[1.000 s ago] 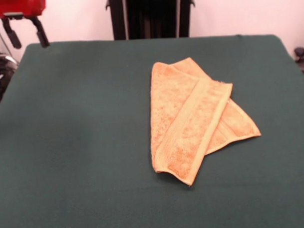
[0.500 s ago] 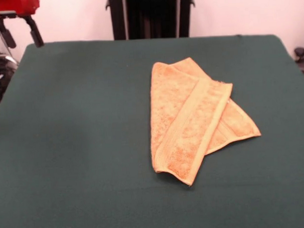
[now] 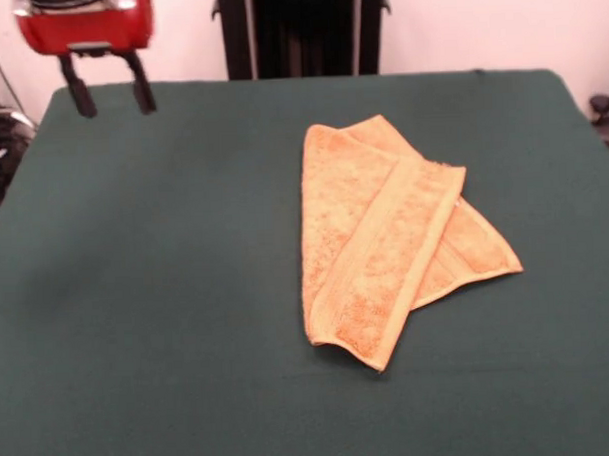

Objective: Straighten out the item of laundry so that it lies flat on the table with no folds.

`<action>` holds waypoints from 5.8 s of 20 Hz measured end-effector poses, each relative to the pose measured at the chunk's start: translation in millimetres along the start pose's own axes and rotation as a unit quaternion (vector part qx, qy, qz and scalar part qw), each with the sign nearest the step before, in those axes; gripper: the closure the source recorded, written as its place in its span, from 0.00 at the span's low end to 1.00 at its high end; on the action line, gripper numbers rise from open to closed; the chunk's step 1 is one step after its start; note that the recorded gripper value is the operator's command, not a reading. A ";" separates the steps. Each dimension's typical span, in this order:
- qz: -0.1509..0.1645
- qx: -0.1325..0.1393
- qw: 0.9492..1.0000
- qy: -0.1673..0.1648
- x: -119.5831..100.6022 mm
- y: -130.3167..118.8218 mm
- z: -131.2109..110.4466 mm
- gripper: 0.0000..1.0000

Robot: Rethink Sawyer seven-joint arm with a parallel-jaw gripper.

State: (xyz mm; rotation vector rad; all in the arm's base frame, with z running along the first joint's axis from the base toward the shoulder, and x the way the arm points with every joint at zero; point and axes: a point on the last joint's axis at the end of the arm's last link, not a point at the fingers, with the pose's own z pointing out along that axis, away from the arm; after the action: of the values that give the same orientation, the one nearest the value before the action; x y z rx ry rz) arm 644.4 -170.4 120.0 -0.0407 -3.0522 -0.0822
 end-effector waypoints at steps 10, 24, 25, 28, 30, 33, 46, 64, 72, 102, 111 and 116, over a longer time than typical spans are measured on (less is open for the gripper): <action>0.004 -0.014 1.000 -0.004 -21.6 67.0 29.5 0.00; 0.072 -0.007 0.997 0.010 -41.7 107.9 61.3 0.00; 0.073 -0.007 0.997 0.010 -42.7 109.8 62.2 0.00; 0.078 -0.004 0.997 0.009 -47.6 119.8 66.3 0.00; 0.083 -0.002 0.996 0.011 -50.3 128.0 71.0 0.00; 0.093 0.001 0.996 0.014 -54.4 145.4 80.0 0.00; 0.118 -0.012 0.993 0.013 -62.7 184.2 101.2 0.00; 0.123 -0.009 0.992 -0.003 -86.5 208.0 123.0 0.00; 0.111 0.006 0.994 -0.014 -99.0 225.3 134.8 0.00; 0.177 0.011 0.983 -0.044 -136.3 263.1 169.8 0.00; 0.180 0.011 0.983 -0.026 -142.1 253.6 167.2 0.00; 0.186 0.012 0.982 -0.027 -144.2 242.2 167.4 0.00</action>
State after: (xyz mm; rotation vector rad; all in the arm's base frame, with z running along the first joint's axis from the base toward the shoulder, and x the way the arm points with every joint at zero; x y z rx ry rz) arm 780.5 77.1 -46.6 -0.6178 -3.0364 -0.0192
